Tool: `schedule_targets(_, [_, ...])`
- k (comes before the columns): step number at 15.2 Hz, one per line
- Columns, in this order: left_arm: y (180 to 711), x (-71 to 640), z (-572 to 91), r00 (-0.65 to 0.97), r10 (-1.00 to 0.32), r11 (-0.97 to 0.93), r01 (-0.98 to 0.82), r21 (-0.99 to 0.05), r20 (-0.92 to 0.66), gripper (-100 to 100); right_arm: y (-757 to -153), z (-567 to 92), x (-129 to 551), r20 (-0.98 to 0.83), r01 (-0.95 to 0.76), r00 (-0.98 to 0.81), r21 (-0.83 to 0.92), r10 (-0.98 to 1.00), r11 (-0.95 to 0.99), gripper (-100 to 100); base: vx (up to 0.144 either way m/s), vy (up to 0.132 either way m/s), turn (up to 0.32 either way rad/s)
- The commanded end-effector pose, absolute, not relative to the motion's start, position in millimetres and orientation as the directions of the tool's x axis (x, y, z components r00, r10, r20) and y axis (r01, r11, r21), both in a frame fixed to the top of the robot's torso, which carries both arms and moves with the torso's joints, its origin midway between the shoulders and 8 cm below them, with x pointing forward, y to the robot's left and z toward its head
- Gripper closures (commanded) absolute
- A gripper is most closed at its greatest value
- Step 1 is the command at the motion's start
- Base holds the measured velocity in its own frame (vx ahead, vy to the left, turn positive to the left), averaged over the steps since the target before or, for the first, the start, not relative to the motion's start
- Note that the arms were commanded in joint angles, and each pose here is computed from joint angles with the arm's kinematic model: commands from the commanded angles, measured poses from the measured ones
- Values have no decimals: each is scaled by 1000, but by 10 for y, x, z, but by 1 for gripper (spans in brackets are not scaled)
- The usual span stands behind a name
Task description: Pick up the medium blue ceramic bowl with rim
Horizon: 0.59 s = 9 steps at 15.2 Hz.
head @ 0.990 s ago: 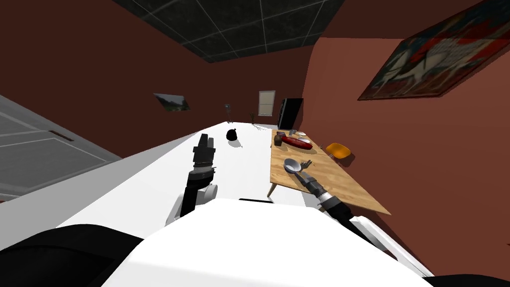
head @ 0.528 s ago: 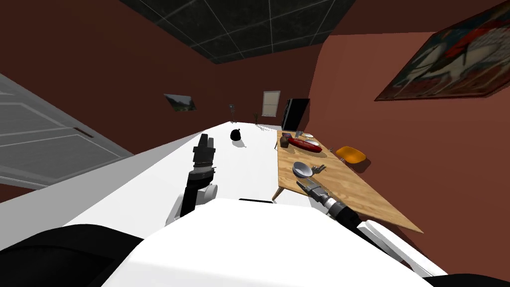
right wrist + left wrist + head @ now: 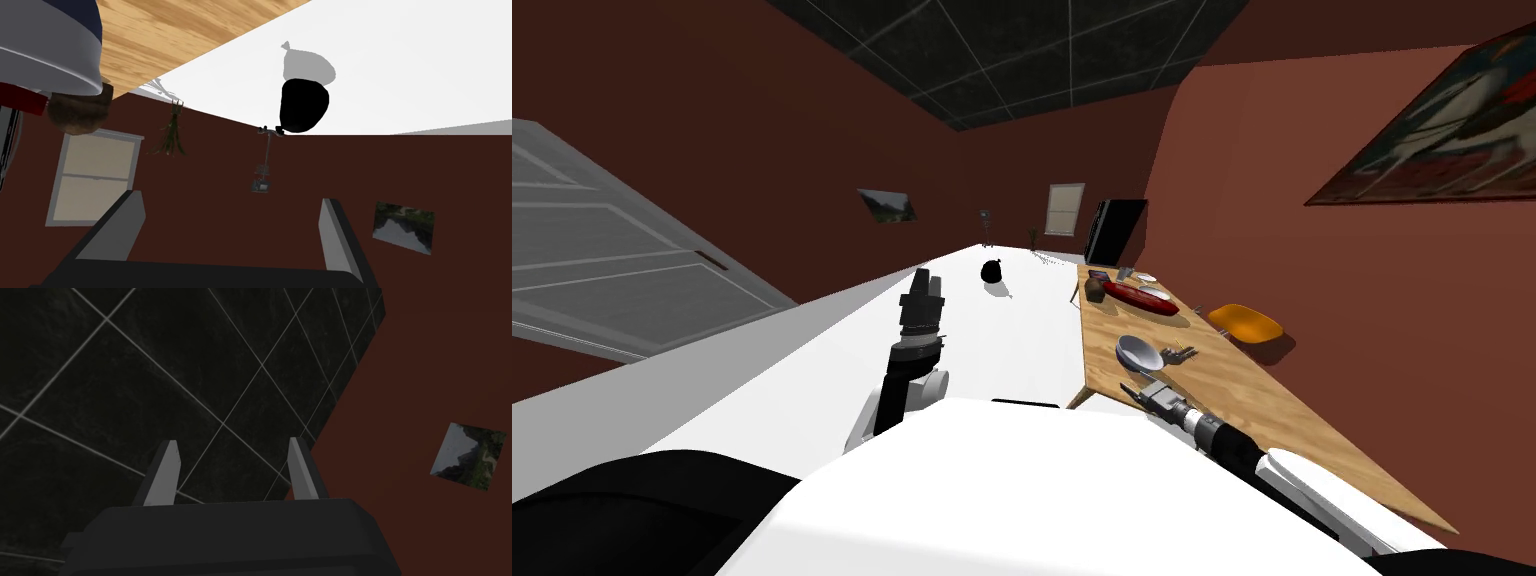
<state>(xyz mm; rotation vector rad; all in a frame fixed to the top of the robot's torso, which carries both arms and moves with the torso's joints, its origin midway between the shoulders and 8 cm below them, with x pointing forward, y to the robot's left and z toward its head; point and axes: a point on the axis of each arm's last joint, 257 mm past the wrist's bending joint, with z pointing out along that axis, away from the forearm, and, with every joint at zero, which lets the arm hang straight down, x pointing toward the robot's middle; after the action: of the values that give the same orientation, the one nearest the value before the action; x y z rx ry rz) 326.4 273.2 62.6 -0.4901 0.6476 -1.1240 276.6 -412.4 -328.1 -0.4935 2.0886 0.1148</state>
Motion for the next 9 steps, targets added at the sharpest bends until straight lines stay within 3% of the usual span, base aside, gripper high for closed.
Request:
schedule_targets(1, [2732,3264,626,285,-932,361,662,-657,-225,0,-4234,-3387,2660,-792,-422,-484,-162,-373,892,-100,139,67,95])
schedule_targets(6, [2732,3263,626,285,-932,361,662,-657,-225,0,-4639,-3685,2272,-636,-523,-532,-272,-559,808,-100,139,42,82])
schedule_targets(9, [2732,3263,626,285,-932,361,662,-657,-225,0,-4800,-3748,2140,-566,-573,-532,-306,-630,760,-100,137,-11,77])
